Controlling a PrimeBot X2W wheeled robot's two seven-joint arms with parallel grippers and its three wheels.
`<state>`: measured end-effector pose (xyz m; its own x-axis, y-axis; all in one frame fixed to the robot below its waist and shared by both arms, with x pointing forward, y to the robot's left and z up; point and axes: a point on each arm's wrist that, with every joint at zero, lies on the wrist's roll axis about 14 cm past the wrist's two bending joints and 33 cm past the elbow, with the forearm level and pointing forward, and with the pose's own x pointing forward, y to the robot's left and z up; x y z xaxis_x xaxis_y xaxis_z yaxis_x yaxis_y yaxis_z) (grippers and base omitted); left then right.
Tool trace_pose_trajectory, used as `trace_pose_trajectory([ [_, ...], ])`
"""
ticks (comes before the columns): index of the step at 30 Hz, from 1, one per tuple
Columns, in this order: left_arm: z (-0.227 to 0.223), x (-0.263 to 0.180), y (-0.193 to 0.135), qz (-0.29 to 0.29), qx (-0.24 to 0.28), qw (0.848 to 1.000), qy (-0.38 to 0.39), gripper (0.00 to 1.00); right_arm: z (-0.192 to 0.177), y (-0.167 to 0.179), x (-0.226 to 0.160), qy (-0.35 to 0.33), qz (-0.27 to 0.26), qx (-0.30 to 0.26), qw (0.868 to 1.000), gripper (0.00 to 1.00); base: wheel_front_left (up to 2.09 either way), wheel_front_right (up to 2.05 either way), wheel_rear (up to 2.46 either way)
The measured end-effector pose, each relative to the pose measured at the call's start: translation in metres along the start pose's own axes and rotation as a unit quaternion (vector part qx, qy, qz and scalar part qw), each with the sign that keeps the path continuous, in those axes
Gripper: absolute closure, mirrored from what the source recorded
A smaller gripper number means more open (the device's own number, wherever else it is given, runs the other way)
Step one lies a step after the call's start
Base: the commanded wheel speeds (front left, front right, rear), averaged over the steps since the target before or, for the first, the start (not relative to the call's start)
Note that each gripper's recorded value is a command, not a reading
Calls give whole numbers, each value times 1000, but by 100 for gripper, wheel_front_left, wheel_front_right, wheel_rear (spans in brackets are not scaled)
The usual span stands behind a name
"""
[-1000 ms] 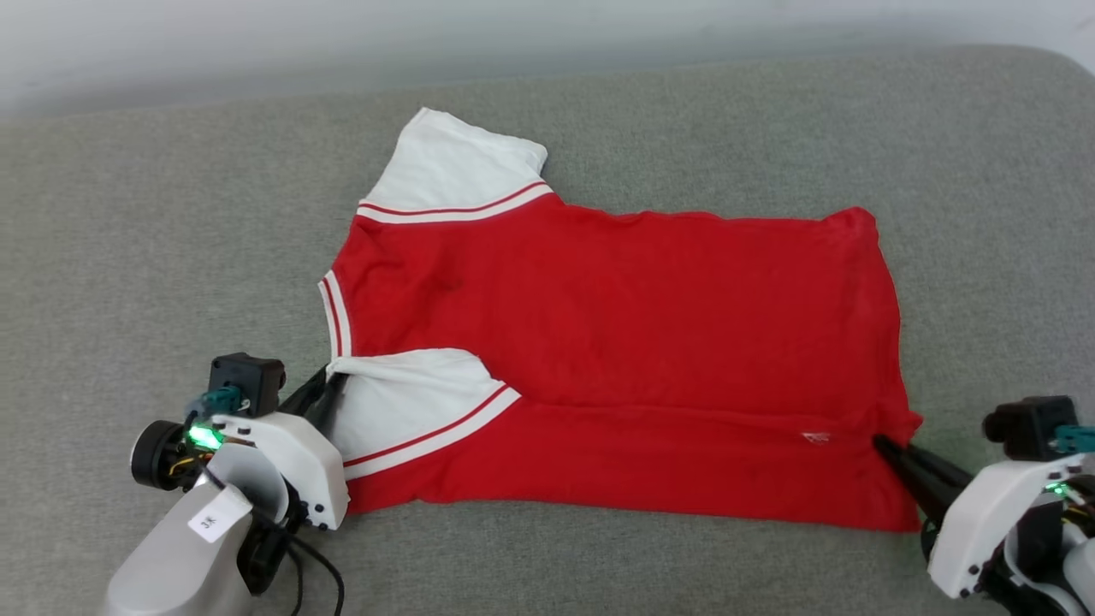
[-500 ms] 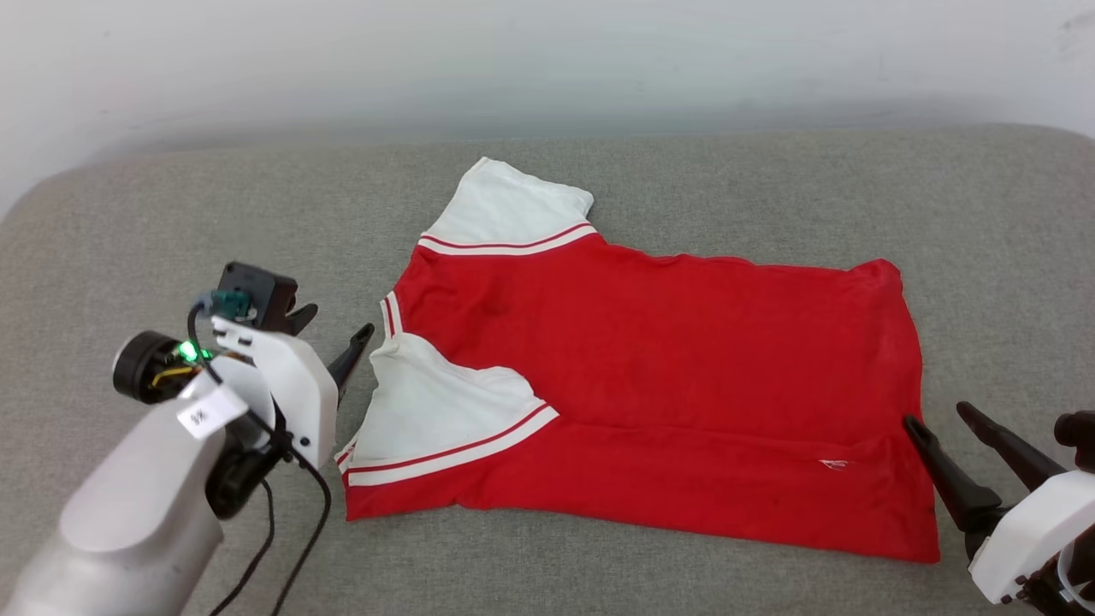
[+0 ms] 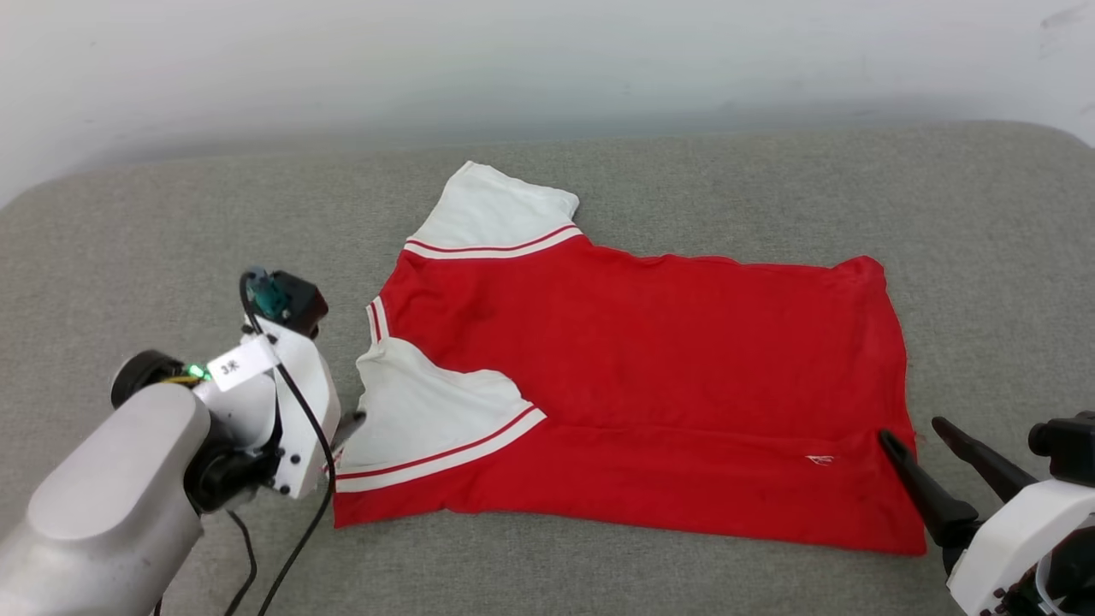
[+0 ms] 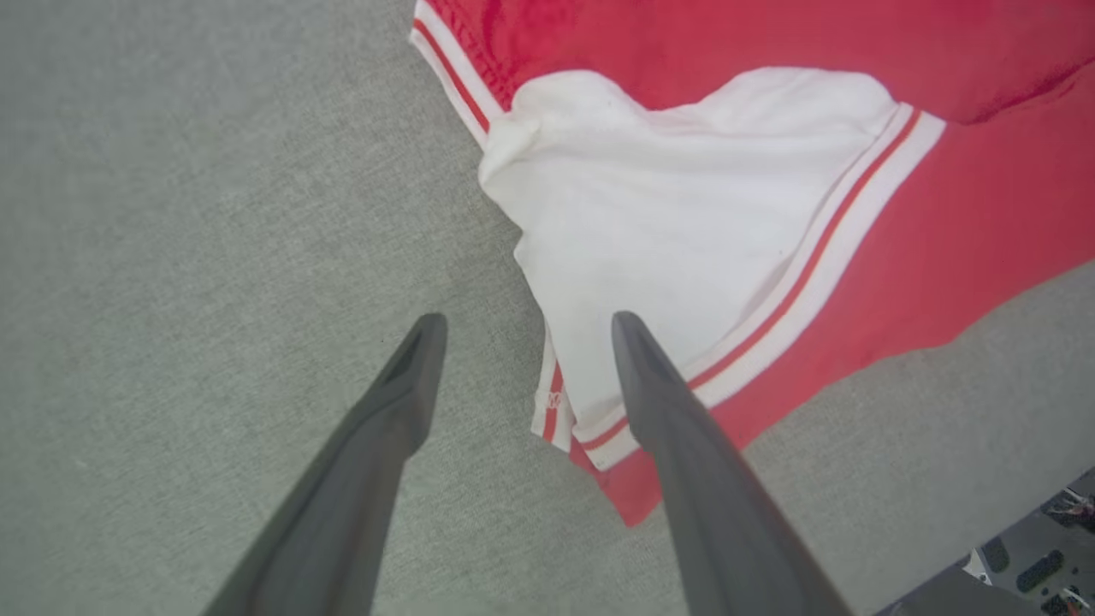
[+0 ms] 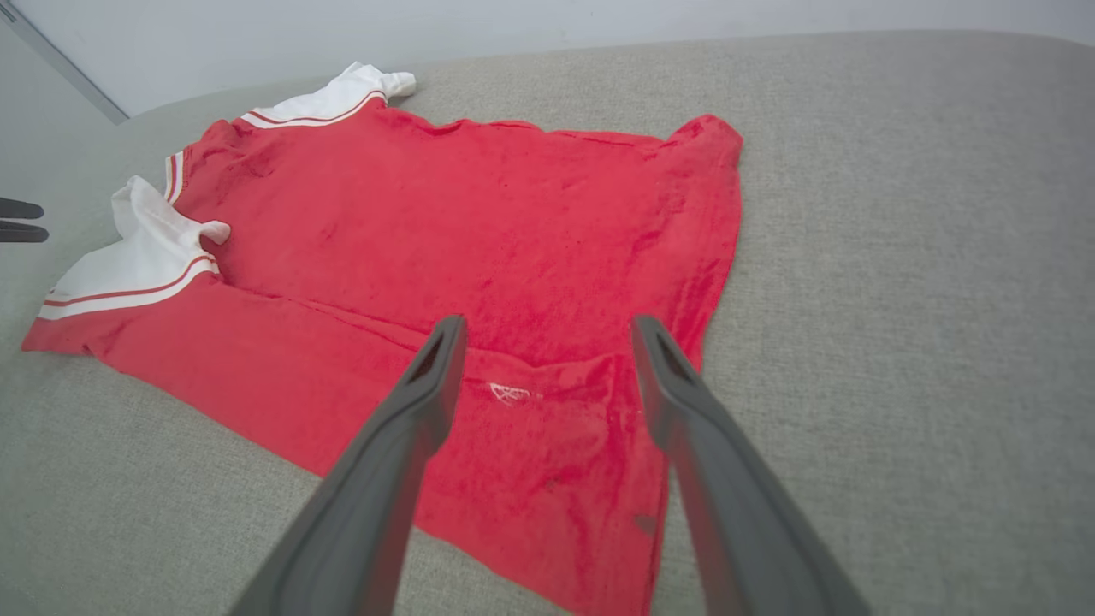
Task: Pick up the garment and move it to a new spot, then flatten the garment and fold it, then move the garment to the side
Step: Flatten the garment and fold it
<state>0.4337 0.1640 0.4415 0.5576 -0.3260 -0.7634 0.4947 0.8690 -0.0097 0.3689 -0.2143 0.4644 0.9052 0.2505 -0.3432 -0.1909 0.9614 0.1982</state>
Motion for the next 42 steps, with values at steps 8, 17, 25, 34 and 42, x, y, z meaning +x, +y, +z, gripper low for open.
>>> trace_pose_trajectory([
  [8, -54, 17, -16, -36, -14, 993, 113, 0, -10, -4, -2, 16, -12, 16, 1000, 0, 0, 0, 0],
  [17, -70, 30, -22, -47, -11, 990, 135, 100, -14, -10, -2, 22, -21, 20, 999, 0, 0, 0, 0],
  [25, -31, 21, -23, -34, 14, 999, 22, 100, 34, -25, -11, 13, -29, -64, 997, 0, 0, 0, 0],
  [34, -12, 8, -33, -37, 25, 998, -36, 100, 7, -29, -22, 158, -23, -72, 985, 0, 0, 0, 0],
  [42, -11, 10, -34, -36, 25, 998, -46, 100, -43, -27, -11, 248, -16, -28, 968, 0, 0, 0, 0],
])
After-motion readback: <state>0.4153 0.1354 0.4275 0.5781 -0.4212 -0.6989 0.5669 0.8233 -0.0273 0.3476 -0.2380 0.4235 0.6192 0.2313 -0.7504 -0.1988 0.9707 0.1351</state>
